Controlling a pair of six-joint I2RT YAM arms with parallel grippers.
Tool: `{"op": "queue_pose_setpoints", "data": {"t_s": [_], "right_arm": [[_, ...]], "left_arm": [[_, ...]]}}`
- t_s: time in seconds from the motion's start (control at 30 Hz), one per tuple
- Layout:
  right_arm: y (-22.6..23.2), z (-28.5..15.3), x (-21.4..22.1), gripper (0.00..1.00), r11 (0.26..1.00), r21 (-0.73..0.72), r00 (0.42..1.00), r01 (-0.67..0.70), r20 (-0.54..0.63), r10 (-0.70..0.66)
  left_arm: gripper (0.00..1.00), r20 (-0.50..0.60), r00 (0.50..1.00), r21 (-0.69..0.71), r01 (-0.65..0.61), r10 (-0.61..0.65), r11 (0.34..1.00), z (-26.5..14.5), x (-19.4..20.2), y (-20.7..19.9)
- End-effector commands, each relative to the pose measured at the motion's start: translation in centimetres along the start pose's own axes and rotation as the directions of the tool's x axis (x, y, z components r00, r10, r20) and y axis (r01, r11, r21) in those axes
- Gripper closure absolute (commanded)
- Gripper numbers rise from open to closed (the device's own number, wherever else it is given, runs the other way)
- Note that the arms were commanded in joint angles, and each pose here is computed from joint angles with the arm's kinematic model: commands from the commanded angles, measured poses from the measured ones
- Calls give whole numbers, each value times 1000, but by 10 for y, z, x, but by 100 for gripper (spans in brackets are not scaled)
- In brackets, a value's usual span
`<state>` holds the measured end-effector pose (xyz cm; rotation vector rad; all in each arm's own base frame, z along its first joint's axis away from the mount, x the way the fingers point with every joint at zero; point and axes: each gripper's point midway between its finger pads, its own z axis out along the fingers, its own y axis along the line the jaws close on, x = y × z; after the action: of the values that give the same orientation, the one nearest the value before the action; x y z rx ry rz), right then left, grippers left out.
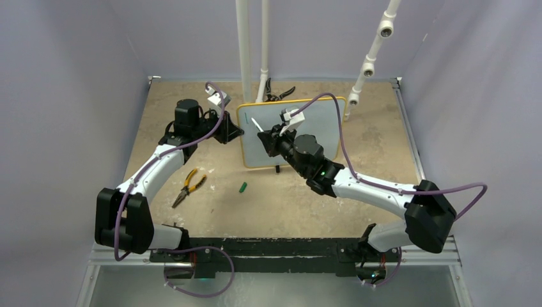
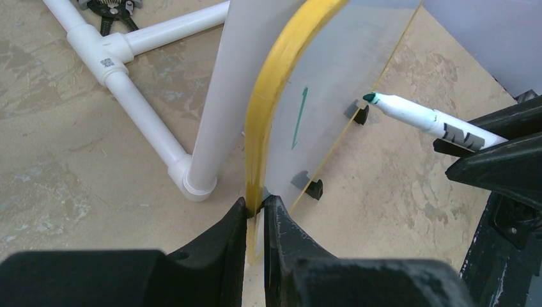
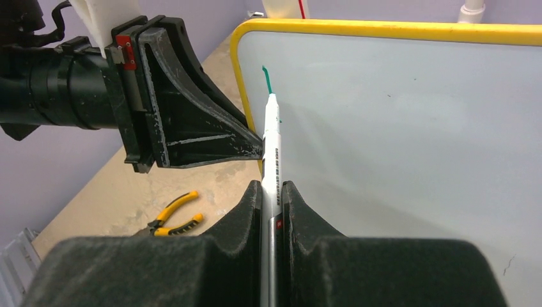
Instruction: Write a sentence on the whiteboard
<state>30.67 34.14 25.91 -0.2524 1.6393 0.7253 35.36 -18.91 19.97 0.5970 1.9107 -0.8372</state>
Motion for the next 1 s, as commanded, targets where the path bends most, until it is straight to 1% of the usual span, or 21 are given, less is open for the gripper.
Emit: {"op": "queue_pose_setpoints", "data": {"t_s": [0.0, 0.47, 0.8, 0.97], "right_arm": [[3, 2, -28, 100, 1000, 17, 996, 7, 84, -9], [4, 15, -24, 100, 999, 25, 997, 28, 70, -29], [-9, 21, -15, 100, 994, 101, 998, 32, 50, -37], [-9, 25, -11, 100, 994, 101, 998, 36, 42, -40]], "left_arm": [[100, 55, 997, -23, -54, 55, 998, -3, -21, 2], [100, 55, 997, -18, -54, 55, 998, -3, -21, 1], [100, 55, 997, -16, -54, 55, 998, -3, -21, 1], [100, 56, 997, -16, -55, 56, 998, -3, -22, 1]]}}
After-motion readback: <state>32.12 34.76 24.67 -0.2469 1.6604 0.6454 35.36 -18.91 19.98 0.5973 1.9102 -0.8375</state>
